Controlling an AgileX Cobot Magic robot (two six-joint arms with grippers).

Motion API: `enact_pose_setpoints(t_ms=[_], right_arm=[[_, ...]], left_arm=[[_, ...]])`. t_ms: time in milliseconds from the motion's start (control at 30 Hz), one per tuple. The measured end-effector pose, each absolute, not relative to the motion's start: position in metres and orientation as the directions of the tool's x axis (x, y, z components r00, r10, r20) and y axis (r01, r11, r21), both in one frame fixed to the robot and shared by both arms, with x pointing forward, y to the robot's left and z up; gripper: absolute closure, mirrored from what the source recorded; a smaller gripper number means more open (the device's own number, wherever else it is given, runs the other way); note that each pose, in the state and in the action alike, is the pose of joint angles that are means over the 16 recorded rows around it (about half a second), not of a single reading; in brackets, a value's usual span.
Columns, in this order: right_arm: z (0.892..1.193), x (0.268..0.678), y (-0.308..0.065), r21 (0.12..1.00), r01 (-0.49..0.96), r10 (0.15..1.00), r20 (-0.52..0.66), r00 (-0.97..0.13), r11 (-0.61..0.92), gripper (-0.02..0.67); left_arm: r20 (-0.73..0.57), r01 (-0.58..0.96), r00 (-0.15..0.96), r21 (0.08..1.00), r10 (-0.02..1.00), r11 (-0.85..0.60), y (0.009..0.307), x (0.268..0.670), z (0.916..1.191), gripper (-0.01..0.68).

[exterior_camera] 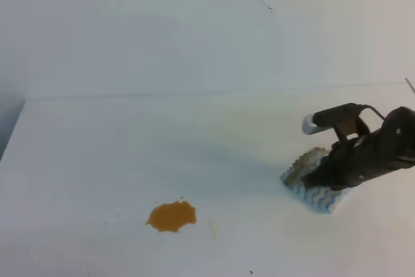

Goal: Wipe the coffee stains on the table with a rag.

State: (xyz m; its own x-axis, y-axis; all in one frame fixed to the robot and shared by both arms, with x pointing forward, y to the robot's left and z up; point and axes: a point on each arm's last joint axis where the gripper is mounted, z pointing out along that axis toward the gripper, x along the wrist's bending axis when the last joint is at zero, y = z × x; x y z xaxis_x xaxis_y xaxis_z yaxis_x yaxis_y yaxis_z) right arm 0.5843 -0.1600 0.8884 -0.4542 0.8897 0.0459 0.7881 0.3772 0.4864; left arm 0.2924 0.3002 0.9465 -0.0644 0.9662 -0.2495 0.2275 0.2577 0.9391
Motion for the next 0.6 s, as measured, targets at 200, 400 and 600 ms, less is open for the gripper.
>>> enact_pose_setpoints(t_ms=[200, 400, 600], right_arm=[[0.886, 0.567, -0.111, 0.517, 0.737, 0.843, 0.055, -0.536, 0.435, 0.651], [0.886, 0.557, -0.062, 0.573, 0.687, 0.806, 0.075, -0.587, 0.447, 0.65], [0.882, 0.565, -0.024, 0.598, 0.686, 0.795, 0.129, -0.593, 0.415, 0.65]], left_arm=[[-0.249, 0.227, -0.064, 0.939, 0.966, 0.258, 0.3, 0.292, 0.947, 0.673], [-0.249, 0.227, -0.064, 0.939, 0.966, 0.258, 0.3, 0.292, 0.947, 0.672], [-0.249, 0.227, -0.064, 0.939, 0.966, 0.258, 0.3, 0.292, 0.947, 0.672]])
